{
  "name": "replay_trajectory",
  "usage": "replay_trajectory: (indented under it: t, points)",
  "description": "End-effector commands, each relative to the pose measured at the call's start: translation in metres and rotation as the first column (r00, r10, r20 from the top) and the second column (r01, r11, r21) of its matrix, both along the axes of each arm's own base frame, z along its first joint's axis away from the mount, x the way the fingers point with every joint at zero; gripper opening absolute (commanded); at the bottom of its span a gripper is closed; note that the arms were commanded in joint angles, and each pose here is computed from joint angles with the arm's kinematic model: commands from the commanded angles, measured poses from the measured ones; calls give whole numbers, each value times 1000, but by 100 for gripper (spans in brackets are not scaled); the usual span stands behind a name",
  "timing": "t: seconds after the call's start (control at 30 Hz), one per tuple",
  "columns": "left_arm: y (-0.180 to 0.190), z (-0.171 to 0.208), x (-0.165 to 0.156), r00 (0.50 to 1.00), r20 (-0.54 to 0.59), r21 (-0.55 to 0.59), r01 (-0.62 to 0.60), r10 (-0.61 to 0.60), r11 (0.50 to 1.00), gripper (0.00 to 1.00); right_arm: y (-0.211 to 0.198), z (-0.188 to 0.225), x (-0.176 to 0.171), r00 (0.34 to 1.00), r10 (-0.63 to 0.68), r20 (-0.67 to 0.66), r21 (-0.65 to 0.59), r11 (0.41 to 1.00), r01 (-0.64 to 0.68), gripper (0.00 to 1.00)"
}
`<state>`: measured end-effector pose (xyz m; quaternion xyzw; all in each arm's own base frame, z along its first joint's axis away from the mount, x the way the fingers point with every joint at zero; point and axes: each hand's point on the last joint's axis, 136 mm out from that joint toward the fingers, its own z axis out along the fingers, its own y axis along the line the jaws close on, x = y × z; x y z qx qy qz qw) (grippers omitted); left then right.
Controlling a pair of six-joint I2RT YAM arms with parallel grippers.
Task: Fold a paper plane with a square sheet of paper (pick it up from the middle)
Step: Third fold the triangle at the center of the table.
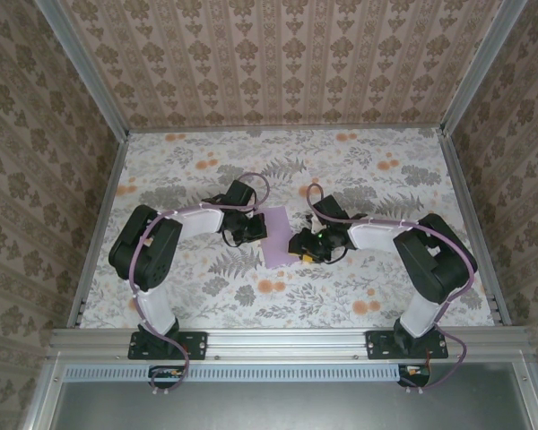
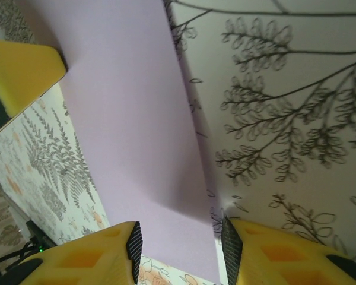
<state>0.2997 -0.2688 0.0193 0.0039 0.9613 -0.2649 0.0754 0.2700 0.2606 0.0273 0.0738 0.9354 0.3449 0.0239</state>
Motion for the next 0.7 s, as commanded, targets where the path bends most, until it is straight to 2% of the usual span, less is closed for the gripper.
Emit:
replay_trajectory:
  t: [0.0, 0.23, 0.5, 0.67]
  points:
    - [16, -23, -15, 998, -54, 90, -17, 22, 996, 4, 13, 6, -5, 1000, 19, -24, 90, 996, -17, 44]
    - [16, -22, -15, 998, -52, 89, -16, 20, 996, 4, 14, 14, 1, 1000, -25, -7, 140, 990, 25, 41]
    - [14, -18, -11, 999, -35, 83, -2, 5, 997, 3, 2, 12, 3, 997, -74, -26, 132, 988, 77, 34]
    - [9, -7, -6, 1000, 6, 56, 19, -20, 998, 4, -2, 11, 1, 996, -85, -40, 134, 987, 89, 21]
